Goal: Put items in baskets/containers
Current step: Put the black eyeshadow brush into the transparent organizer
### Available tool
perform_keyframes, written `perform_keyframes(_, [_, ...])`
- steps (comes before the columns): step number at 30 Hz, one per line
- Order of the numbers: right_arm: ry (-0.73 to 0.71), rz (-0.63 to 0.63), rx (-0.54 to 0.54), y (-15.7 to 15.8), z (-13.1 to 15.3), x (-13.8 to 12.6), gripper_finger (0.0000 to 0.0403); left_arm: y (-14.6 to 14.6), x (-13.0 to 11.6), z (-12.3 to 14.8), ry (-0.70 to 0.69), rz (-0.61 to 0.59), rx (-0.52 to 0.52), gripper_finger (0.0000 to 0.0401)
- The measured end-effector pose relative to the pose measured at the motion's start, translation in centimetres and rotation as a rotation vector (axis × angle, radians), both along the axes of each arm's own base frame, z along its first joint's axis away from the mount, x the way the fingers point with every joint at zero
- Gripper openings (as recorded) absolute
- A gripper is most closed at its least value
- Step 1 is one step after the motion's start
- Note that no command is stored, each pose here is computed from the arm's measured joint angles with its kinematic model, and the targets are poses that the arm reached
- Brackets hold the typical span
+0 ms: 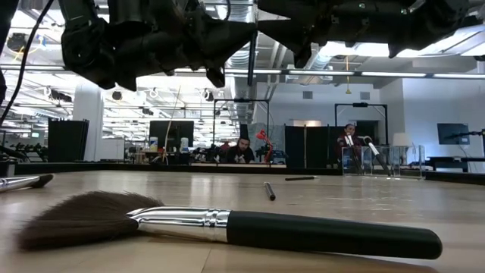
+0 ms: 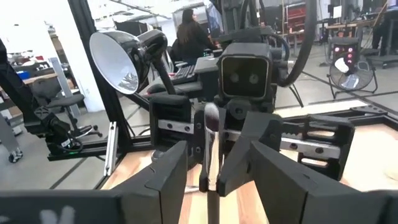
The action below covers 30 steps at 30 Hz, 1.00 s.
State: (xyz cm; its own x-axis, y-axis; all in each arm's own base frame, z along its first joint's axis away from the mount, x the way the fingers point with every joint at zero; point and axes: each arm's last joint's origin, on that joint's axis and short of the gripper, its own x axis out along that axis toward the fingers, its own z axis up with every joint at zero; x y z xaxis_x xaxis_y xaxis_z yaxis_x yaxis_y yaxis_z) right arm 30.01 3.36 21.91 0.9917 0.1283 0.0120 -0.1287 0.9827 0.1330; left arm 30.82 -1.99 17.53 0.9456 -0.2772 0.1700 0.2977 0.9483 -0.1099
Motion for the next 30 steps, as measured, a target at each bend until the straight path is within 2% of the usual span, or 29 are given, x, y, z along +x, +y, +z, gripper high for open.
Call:
perform_keyframes(4, [-0.029, 0.001, 0.036, 0.1, -0.7, 0.8, 0.0176, 0.0, 0.5, 0.6, -0.024, 0.0, -0.001, 0.0024])
perform_keyframes(10, [-0.018, 0.003, 0.034, 0.2, -2.2, 1.9, 0.0174, -0.1, 0.5, 0.4, -0.003, -0.002, -0.004, 0.0024])
perform_keyframes(23, [-0.028, -0.007, 0.021, 0.2, -1.9, 1.9, 0.0123, 0.0, 0.6, 0.3, 0.016, 0.007, -0.001, 0.0024])
perform_keyframes(30, [-0.027, 0.008, 0.013, 0.2, -1.8, 1.7, 0.0142, 0.0, 0.6, 0.1, 0.032, -0.001, -0.004, 0.0024])
